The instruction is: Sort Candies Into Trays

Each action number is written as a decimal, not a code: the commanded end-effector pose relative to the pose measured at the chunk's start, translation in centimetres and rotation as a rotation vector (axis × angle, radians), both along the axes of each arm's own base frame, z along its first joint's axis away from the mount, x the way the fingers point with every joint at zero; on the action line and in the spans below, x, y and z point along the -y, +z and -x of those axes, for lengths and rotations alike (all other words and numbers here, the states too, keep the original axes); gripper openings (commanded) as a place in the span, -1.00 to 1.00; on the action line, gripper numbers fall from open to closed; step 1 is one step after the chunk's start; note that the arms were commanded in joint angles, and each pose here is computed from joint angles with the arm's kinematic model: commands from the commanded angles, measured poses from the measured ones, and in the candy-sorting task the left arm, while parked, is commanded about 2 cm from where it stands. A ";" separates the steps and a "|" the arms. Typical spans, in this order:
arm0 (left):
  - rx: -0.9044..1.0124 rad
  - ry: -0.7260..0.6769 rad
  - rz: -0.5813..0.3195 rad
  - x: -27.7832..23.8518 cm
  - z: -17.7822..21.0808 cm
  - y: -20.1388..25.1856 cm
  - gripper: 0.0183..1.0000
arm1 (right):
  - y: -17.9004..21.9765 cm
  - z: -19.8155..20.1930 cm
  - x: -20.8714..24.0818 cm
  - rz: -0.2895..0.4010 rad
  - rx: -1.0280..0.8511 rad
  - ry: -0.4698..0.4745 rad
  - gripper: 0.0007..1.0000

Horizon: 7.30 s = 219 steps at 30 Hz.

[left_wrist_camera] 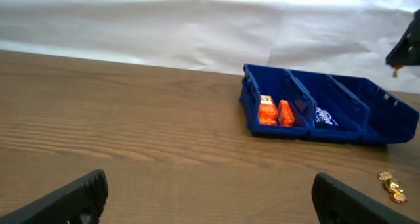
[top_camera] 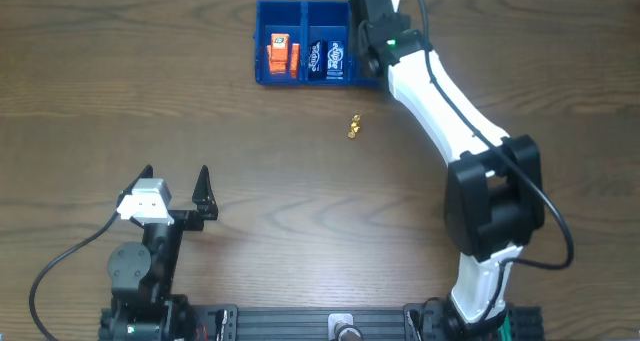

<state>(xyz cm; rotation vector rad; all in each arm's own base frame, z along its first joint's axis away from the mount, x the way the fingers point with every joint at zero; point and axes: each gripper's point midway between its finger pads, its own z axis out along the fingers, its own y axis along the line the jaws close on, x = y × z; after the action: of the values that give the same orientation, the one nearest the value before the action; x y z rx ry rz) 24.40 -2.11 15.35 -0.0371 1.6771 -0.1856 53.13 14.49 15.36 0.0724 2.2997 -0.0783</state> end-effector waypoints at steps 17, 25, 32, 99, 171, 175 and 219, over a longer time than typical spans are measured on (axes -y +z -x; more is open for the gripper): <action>-0.046 -0.023 -0.012 0.3 0.1 -1.6 1.00 | -0.1 0.7 0.5 0.035 -0.025 -0.004 1.00; -0.046 -0.023 -0.012 0.3 0.1 -1.6 1.00 | 0.6 10.7 -2.7 0.001 -0.279 0.009 1.00; -0.046 -0.023 -0.012 0.3 0.1 -1.6 1.00 | -5.3 13.6 -3.4 0.008 -0.412 0.010 1.00; -0.046 -0.023 -0.012 0.3 0.1 -1.6 0.99 | -16.0 14.0 -2.9 -0.105 -0.589 -0.061 -0.30; -0.046 -0.023 -0.012 0.3 0.1 -1.6 1.00 | 2.9 1.6 1.9 0.032 0.116 0.035 1.00; -0.046 -0.023 -0.012 0.3 0.1 -1.6 1.00 | 3.2 1.7 1.9 0.049 0.116 0.049 1.00; -0.046 -0.023 -0.012 0.3 0.1 -1.6 1.00 | 3.7 29.4 13.8 -0.046 0.680 0.117 1.00</action>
<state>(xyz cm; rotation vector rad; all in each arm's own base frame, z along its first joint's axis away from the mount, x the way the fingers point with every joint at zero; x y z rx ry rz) 24.39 -2.11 15.36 -0.0367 1.6767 -0.1853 23.60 -0.52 20.16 0.0427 1.6048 0.0105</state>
